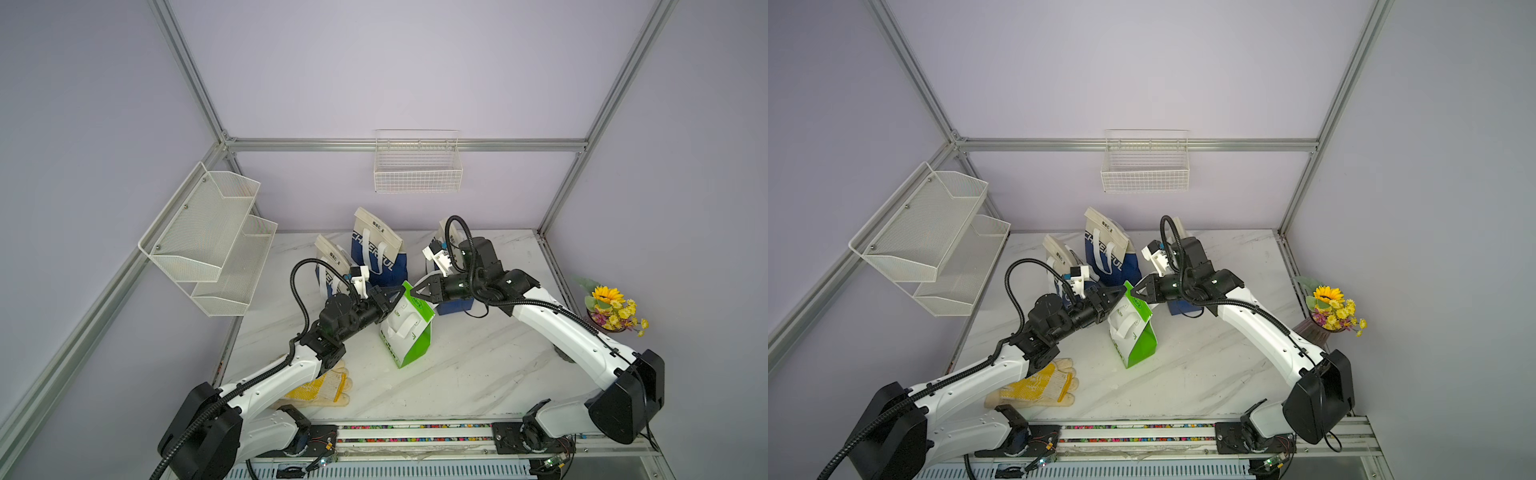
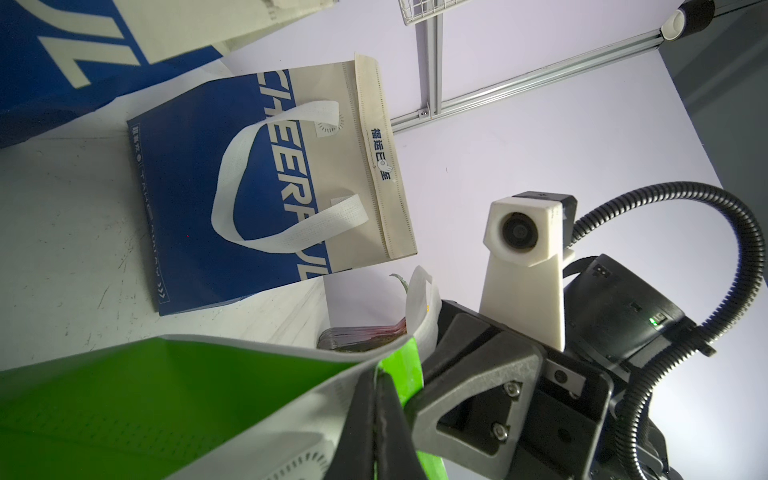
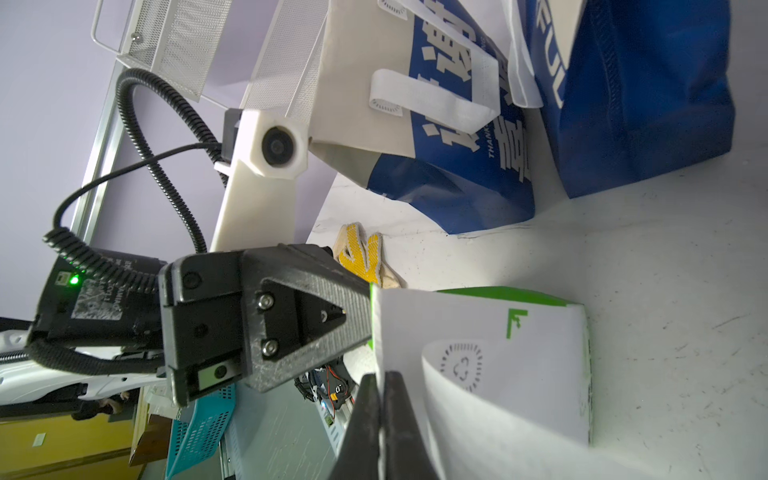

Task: Open the takeout bag
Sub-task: Open the takeout bag at the center of the board.

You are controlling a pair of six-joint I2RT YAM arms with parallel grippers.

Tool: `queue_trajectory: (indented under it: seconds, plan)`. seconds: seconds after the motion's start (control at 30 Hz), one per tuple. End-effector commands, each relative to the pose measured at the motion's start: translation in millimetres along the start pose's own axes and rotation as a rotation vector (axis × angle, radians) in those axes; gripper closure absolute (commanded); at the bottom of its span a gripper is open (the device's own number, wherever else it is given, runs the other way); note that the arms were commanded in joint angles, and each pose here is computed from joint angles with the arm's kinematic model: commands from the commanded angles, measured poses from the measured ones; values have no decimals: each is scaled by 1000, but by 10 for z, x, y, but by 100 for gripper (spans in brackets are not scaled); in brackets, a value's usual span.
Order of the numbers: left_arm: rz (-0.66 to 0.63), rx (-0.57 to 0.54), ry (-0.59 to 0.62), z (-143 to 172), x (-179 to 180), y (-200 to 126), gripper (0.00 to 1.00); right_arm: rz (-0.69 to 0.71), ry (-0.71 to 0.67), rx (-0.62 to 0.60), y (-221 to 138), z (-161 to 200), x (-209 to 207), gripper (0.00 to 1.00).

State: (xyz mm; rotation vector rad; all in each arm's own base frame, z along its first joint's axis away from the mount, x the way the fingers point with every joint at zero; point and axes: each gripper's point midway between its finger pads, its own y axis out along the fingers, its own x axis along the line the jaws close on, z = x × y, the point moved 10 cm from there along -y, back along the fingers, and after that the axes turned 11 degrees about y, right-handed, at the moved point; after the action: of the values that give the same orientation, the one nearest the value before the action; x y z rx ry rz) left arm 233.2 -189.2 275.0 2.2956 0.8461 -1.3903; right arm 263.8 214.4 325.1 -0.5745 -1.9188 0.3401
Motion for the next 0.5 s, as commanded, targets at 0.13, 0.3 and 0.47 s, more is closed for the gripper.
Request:
queue_trajectory:
  seconds: [0.13, 0.3, 0.47]
  plan:
    - [-84, -38, 100, -73, -238, -186, 100, 247, -82, -296, -537, 52, 203, 43]
    - [-183, -56, 131, -23, -379, -298, 100, 431, -193, -447, -667, 395, 537, 40]
    - [-244, -79, 96, 90, -442, -337, 100, 534, -301, -514, -568, 776, 854, 32]
